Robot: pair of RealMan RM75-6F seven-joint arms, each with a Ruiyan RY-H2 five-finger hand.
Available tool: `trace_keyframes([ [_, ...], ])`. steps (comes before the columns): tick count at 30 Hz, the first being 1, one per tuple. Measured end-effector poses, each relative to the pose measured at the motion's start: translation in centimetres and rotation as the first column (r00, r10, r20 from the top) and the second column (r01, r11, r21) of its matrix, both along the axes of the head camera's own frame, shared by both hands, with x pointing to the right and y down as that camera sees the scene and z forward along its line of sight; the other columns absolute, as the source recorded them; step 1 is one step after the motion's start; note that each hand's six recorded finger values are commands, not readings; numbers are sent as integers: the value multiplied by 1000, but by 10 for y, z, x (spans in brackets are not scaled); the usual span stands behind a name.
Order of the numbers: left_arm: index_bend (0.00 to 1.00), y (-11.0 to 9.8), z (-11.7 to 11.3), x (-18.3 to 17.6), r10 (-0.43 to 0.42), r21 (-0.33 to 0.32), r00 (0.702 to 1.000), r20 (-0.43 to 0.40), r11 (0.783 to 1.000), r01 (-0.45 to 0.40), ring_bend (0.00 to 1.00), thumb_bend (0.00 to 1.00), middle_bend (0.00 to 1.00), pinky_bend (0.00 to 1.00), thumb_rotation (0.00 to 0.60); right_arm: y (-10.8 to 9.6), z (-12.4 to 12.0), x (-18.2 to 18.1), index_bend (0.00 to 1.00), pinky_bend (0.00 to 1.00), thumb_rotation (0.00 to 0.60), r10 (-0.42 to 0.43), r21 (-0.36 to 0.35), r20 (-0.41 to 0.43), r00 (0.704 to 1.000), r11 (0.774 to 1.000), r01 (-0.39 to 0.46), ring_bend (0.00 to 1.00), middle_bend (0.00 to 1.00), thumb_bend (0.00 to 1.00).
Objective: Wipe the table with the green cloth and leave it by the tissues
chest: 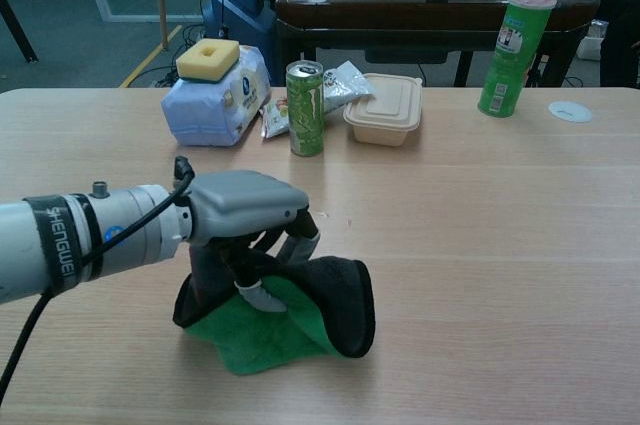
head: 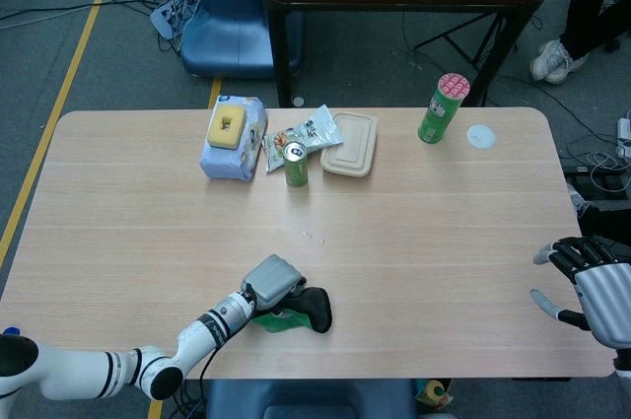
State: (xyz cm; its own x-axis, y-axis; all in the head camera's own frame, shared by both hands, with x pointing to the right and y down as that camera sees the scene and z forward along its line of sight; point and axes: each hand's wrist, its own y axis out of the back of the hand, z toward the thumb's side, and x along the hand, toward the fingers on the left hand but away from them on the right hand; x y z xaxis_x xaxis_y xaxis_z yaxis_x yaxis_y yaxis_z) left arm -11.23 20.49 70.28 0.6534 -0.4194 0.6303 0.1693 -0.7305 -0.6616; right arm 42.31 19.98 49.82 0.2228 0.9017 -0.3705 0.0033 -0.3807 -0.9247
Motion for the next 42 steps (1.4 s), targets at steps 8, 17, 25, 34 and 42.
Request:
trace_keyframes([
  [8, 609, 4, 11, 12, 63, 143, 998, 26, 987, -66, 601, 194, 616, 698, 600, 0, -1, 2, 426, 248, 600, 6, 3, -2, 1000, 1000, -6, 276, 392, 296],
  [17, 616, 4, 26, 11, 96, 227, 992, 84, 967, -112, 601, 194, 617, 697, 600, 0, -1, 2, 426, 248, 600, 5, 4, 3, 1000, 1000, -5, 276, 392, 296],
  [25, 619, -7, 41, 1, 109, 326, 979, 174, 931, -161, 602, 194, 622, 693, 600, 1, -3, 5, 426, 248, 600, 14, 10, 1, 1000, 1000, -14, 276, 392, 296],
  [34, 620, -34, 56, -24, 76, 428, 952, 297, 880, -204, 602, 194, 623, 692, 600, 1, -3, 5, 426, 248, 600, 13, 12, 4, 1000, 1000, -13, 276, 392, 296],
  [42, 619, -27, 51, -25, 65, 380, 962, 264, 910, -166, 601, 194, 623, 692, 600, 1, -3, 5, 426, 248, 600, 12, 11, 4, 1000, 1000, -12, 276, 392, 296],
])
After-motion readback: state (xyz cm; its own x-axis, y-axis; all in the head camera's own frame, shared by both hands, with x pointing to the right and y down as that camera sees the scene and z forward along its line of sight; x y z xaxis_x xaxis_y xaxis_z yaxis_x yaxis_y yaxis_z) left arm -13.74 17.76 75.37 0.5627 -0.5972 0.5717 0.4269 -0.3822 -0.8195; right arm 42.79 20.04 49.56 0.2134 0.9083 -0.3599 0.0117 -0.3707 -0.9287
